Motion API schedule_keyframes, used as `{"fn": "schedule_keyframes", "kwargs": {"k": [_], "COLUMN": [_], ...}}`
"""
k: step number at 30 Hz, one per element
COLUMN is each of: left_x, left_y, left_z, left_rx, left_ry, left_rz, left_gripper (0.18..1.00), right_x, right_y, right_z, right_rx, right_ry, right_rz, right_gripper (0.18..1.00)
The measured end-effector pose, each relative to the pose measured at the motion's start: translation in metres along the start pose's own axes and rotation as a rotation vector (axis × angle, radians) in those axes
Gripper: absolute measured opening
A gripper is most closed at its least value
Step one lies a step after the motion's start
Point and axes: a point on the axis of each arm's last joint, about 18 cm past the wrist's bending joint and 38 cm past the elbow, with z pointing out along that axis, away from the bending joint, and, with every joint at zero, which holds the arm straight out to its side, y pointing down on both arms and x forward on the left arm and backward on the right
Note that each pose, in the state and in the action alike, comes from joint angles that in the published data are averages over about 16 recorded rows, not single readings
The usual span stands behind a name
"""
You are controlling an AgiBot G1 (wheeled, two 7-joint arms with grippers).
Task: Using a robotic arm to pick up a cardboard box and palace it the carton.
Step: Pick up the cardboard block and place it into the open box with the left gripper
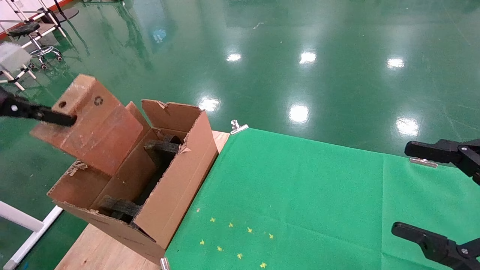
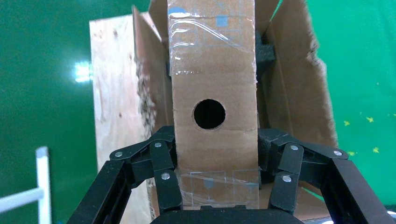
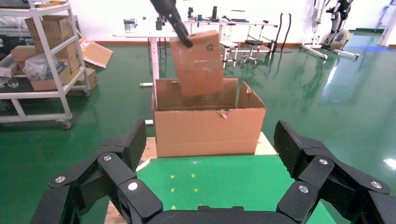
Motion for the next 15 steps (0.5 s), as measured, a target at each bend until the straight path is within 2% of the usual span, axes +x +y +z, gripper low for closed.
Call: {"fn": "schedule_keyframes", "kwargs": {"k": [15], "left_x": [-0.026], "left_y": [0.045], "left_z": [0.055], "left_rx": [-0.05], "left_ry": [-0.054], "left_rz": [-0.082], "left_gripper": [0.278], "right_x": [0.0], "right_y": [0.0], "right_z": [0.0], "right_rx": [0.0], "right_ry": [0.0], "right_rz": [0.0], "right_gripper": [1.001]}}
